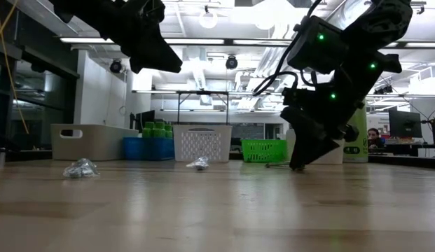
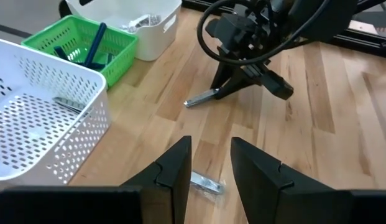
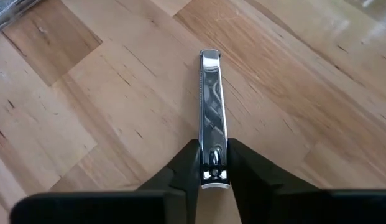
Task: Pick & Place Travel size toiletries
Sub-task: Put the nail cutter into the left white bin
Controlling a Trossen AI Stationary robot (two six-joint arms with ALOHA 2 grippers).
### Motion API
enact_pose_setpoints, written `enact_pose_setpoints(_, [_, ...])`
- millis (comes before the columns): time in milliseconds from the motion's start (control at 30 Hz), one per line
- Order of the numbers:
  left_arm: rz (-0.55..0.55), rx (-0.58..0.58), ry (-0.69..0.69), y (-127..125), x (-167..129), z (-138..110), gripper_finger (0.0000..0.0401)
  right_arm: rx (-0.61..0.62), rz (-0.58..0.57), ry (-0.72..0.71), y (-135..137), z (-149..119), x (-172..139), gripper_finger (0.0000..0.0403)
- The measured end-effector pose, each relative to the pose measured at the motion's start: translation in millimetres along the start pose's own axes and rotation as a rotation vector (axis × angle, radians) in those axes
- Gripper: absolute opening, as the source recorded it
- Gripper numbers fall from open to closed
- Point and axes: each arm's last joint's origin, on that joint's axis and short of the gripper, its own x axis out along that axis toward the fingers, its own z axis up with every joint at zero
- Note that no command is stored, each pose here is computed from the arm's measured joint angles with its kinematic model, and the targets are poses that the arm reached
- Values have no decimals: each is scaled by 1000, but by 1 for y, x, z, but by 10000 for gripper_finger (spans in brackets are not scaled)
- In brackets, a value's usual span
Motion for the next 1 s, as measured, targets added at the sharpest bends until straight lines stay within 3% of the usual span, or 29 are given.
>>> enact_pose_setpoints(267, [-39,-20,21,-1,0,-1,113,-14,7,1,0,0,-1,49])
enact_pose_setpoints(500, [-27,-9,80,0,0,-7,113,-42,122,6,0,9,-24,49])
enact_pose_setpoints(767, [-9,18,-2,7,7,-35,113,-129,213,-203,13,19,-56,49])
enact_pose_setpoints(1000, [-154,59,-230,12,4,-66,113,-269,375,-492,38,33,-77,49])
